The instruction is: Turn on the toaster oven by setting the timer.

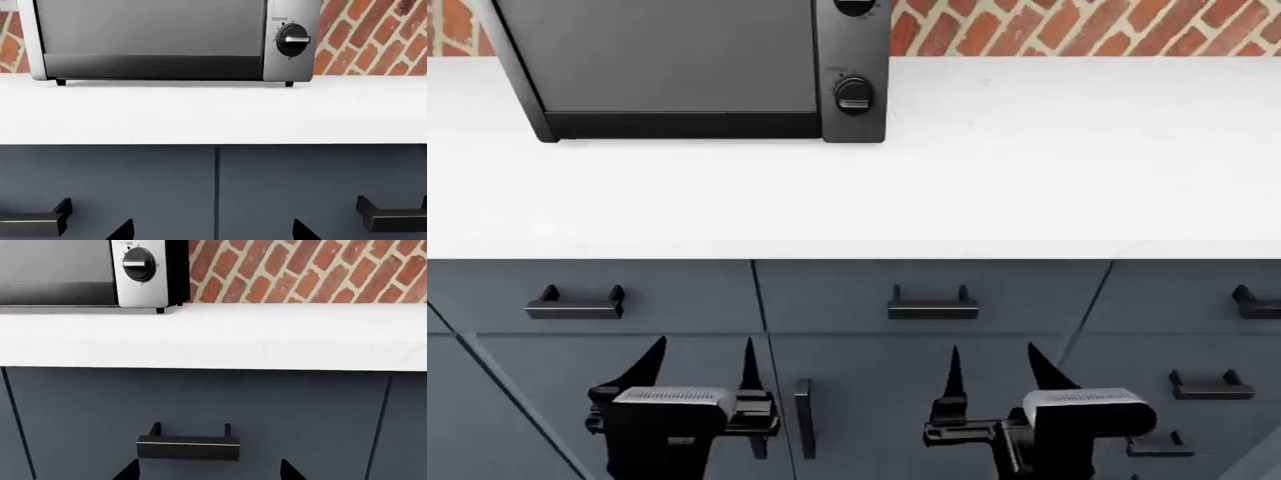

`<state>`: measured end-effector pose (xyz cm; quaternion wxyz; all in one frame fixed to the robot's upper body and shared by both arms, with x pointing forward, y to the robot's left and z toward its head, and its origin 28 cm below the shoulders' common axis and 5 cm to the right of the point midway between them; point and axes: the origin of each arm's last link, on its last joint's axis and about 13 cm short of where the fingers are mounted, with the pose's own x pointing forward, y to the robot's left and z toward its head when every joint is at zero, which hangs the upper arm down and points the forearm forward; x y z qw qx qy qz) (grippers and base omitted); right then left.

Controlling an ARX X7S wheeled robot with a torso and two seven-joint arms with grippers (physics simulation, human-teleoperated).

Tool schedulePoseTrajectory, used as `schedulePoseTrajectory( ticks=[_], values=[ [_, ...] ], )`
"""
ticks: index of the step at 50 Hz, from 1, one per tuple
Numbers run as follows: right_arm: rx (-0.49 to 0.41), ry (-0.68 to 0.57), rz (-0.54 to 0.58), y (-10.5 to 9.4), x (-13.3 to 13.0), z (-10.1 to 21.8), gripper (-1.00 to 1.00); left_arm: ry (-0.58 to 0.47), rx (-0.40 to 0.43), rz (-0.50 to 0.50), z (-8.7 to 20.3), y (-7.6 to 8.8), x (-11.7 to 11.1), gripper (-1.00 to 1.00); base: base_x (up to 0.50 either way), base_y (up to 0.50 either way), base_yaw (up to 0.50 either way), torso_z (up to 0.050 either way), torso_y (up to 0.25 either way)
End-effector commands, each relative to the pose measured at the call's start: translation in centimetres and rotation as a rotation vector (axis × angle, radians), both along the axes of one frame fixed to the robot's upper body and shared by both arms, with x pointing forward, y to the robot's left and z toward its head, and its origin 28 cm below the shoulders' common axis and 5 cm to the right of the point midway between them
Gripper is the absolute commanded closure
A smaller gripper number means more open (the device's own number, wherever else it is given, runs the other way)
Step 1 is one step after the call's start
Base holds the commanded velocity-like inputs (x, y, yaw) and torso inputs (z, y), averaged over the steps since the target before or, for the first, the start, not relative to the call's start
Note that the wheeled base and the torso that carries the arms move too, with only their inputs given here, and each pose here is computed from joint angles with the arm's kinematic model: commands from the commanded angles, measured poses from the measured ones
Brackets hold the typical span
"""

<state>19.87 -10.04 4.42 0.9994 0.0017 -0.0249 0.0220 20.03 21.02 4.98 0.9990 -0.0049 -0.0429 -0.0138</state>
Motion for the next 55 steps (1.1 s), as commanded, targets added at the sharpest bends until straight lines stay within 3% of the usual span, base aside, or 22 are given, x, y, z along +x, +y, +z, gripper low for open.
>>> schedulePoseTrajectory(
  ticks=[1,8,11,13,21,26,31,37,44,49,55],
  values=[
    [-0.005,-0.083,0.044,-0.5,-1.5,4.3,-1.00,-0.081,0.030,-0.056,4.2,-0.2,-1.6,-1.00,0.00,0.00,0.00,0.000,0.000],
    [-0.070,-0.144,-0.026,-0.9,-1.0,6.6,-1.00,-0.095,0.034,-0.036,7.3,0.4,-1.3,-1.00,0.00,0.00,0.00,0.000,0.000],
    [-0.086,-0.140,-0.031,-1.1,-0.4,8.1,-1.00,-0.055,-0.003,-0.077,8.7,0.6,-0.8,-1.00,0.00,0.00,0.00,0.000,0.000],
    [-0.098,-0.141,-0.043,-1.3,-0.1,9.1,-1.00,-0.062,0.014,-0.090,9.9,0.7,-0.8,-1.00,0.00,0.00,0.00,0.000,0.000],
    [-0.086,-0.129,-0.021,-2.3,1.5,14.1,-1.00,-0.034,-0.033,-0.146,15.3,1.6,-0.3,-1.00,0.00,0.00,0.00,0.000,0.000],
    [-0.077,-0.151,-0.015,-2.6,1.6,16.7,-1.00,-0.063,-0.037,-0.122,17.9,2.2,-0.6,-1.00,0.00,0.00,0.00,0.000,0.000],
    [-0.055,-0.147,-0.012,-2.7,1.5,18.5,-1.00,-0.092,-0.074,-0.083,19.5,2.8,-1.0,-1.00,0.00,0.00,0.00,0.000,0.000],
    [-0.017,-0.136,-0.036,-2.8,1.9,19.9,-1.00,-0.083,-0.048,-0.093,21.5,2.5,-1.5,-1.00,0.00,0.00,0.00,0.000,0.000],
    [-0.019,-0.162,-0.043,-2.9,2.9,21.0,-1.00,-0.095,-0.066,-0.057,22.7,3.3,-0.3,-1.00,0.00,0.00,0.00,0.000,0.000],
    [-0.018,-0.177,-0.036,-2.8,2.8,21.4,-1.00,-0.125,-0.048,-0.073,23.7,3.5,-0.7,-1.00,0.00,0.00,0.00,0.000,0.000],
    [-0.011,-0.204,-0.041,-2.8,3.1,22.1,-1.00,-0.146,-0.036,-0.069,24.5,3.2,0.4,-1.00,0.00,0.00,0.00,0.000,0.000]
  ],
)
